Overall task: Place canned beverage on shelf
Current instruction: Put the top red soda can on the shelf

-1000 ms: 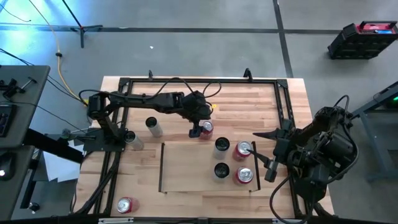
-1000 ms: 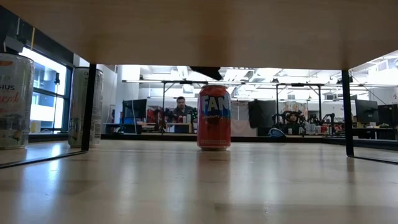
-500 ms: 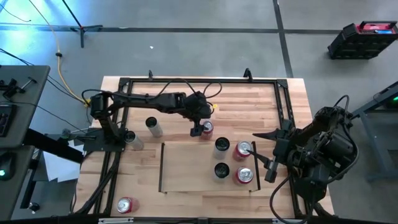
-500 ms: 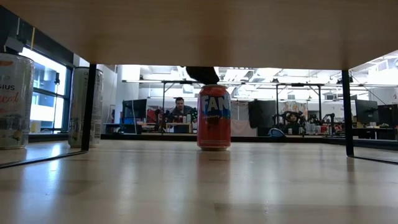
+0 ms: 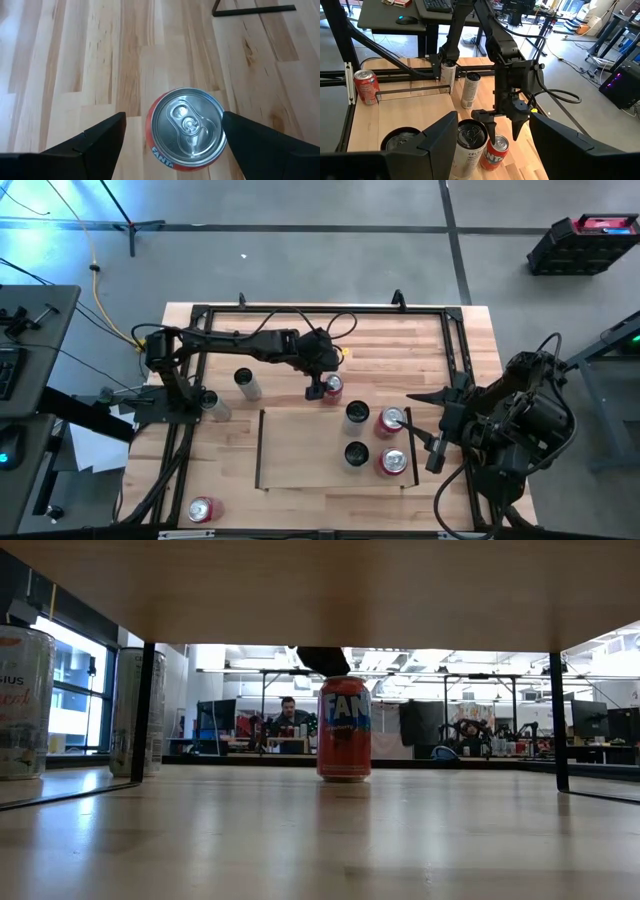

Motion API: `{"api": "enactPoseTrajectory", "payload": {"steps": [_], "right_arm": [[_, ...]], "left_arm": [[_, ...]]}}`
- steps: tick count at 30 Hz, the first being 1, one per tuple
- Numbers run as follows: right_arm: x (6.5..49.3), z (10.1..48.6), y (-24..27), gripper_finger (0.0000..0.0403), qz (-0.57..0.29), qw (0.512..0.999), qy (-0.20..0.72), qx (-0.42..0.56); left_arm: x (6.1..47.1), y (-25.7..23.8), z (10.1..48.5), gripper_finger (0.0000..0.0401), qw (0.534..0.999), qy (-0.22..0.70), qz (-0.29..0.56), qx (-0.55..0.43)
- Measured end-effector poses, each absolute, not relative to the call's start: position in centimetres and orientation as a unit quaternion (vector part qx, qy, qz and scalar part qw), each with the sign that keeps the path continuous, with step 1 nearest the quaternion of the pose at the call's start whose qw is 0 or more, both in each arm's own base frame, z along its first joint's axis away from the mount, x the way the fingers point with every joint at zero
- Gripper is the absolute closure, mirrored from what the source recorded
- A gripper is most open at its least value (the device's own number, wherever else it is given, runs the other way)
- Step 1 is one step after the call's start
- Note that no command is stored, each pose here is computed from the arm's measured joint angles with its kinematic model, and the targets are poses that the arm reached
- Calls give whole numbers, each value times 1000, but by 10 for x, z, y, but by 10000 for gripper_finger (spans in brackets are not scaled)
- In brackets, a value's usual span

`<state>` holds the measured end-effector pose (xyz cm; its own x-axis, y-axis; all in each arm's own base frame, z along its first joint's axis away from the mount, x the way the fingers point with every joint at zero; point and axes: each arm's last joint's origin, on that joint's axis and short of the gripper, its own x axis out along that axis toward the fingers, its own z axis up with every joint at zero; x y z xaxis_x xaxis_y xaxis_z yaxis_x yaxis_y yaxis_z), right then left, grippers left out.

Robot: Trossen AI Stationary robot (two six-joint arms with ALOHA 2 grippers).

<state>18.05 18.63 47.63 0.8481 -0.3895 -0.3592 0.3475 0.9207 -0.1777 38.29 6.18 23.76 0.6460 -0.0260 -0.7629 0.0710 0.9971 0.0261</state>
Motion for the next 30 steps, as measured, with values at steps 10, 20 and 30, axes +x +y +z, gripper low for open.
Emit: {"api": "enactPoseTrajectory", "payload": {"steps": [10,20,30], "right_arm": [[180,476,186,172,-192,960,197,-53],[181,476,186,172,-193,960,197,-52],[180,476,186,172,-192,959,199,-55]], "left_arm": [[384,53,238,75,906,421,-30,27],[392,55,217,75,897,440,-32,24],[396,56,211,75,896,441,-39,36]]}}
